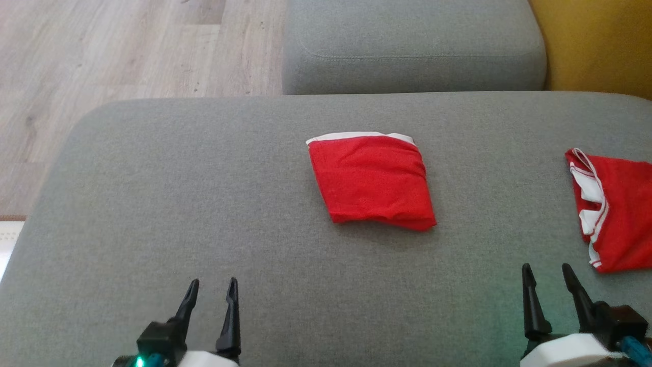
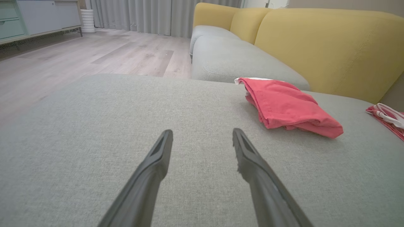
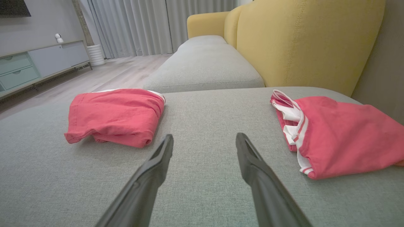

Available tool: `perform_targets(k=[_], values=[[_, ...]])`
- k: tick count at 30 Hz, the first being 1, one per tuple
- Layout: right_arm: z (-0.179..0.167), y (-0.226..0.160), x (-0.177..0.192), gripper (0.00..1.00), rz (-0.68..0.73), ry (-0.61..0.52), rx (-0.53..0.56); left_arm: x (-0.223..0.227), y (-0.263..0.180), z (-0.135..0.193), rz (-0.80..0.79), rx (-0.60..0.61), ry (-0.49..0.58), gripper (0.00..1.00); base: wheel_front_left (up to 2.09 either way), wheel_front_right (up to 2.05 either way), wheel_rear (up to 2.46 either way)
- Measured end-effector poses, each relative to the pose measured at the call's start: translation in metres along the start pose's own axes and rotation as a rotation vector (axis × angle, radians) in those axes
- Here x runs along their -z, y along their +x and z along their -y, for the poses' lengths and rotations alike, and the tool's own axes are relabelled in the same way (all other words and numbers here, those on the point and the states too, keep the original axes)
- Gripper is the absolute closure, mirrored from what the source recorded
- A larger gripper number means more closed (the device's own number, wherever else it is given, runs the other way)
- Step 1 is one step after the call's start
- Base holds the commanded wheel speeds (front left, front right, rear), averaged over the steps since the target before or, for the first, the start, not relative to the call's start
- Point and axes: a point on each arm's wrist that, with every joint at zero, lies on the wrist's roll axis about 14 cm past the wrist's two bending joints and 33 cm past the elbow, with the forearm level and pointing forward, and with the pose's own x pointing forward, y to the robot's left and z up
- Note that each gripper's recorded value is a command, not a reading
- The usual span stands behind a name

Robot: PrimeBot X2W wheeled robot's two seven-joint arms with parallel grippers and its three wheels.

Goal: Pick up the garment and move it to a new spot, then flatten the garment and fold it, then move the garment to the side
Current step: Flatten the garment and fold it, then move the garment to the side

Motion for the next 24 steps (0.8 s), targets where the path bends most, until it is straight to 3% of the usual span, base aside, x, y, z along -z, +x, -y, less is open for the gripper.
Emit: perform_targets(k=[16, 24], values=[[-0.007, 0.009, 0.007, 0.00, -0.027, -0.005, -0.025, 0.008, -0.007, -0.011, -0.025, -0.034, 0.002, 0.00, 0.00, 0.00, 0.00], [-0.026, 0.058, -0.045, 0.00, 0.029, 0.058, -0.094, 0.015, 0.000, -0.005, -0.056, -0.025, -0.002, 0.00, 0.00, 0.00, 0.00]])
